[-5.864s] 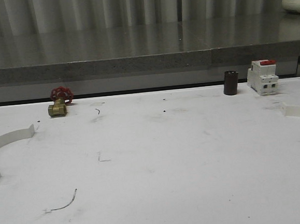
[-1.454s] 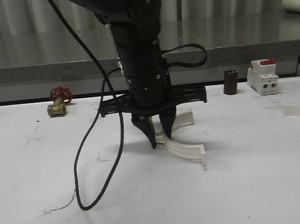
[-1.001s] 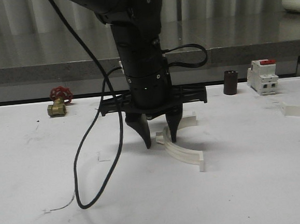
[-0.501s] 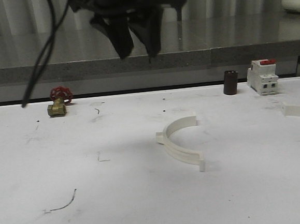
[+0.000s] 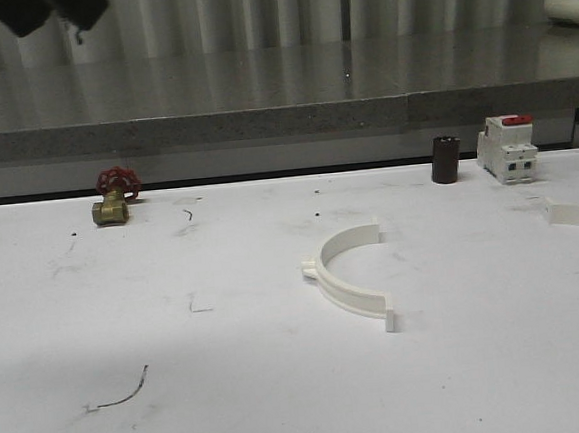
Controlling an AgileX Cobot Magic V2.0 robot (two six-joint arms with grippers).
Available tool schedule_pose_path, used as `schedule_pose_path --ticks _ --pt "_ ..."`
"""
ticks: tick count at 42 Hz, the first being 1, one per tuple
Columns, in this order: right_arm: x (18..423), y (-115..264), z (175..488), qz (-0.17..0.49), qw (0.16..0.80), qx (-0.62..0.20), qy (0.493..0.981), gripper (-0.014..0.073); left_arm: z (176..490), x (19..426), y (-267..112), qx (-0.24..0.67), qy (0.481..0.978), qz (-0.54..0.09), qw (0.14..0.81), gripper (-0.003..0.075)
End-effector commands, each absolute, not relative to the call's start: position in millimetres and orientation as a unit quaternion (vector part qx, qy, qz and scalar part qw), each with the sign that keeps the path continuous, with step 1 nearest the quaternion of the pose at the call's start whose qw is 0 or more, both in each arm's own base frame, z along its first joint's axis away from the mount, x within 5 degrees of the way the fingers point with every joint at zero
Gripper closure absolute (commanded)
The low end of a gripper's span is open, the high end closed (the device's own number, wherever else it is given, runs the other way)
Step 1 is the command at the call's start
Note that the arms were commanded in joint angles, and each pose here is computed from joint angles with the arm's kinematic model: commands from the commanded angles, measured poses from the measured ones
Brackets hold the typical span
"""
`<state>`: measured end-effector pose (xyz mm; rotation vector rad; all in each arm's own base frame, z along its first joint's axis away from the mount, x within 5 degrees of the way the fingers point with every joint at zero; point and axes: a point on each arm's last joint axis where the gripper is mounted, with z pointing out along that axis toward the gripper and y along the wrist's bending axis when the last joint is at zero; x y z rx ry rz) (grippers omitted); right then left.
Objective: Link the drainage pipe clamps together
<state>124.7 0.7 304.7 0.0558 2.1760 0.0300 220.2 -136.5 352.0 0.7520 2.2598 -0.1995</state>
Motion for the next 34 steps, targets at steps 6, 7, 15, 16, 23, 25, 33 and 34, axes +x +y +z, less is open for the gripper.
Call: schedule_pose_path --ticks 6,7,15,16,23,25,33,34 --pt "129 0 318 0.008 0.502 0.017 0.865 0.0127 354 177 -111 0.28 0.854 -0.103 0.427 0.0384" --pt "129 0 318 0.008 0.502 0.017 0.865 0.0127 350 174 -109 0.28 0.856 -0.104 0.423 0.0384" --pt "129 0 318 0.008 0.502 0.017 0.865 0.0127 335 151 -95 0.278 0.857 -0.106 0.42 0.0384" --pt "129 0 318 0.008 0.502 0.017 0.865 0.0127 334 149 -94 0.279 0.858 -0.106 0.418 0.0384" --pt "129 0 318 0.008 0.502 0.017 0.865 0.0127 332 143 -90 0.281 0.862 -0.101 0.409 0.0384" --pt "129 0 318 0.008 0.502 0.017 0.865 0.0127 332 143 -90 0.281 0.862 -0.101 0.409 0.0384" --pt "129 0 318 0.008 0.502 0.017 0.865 0.0127 331 146 -91 0.281 0.862 -0.101 0.409 0.0384" --pt "129 0 318 0.008 0.502 0.017 0.865 0.0127 331 146 -92 0.28 0.863 -0.103 0.408 0.0384"
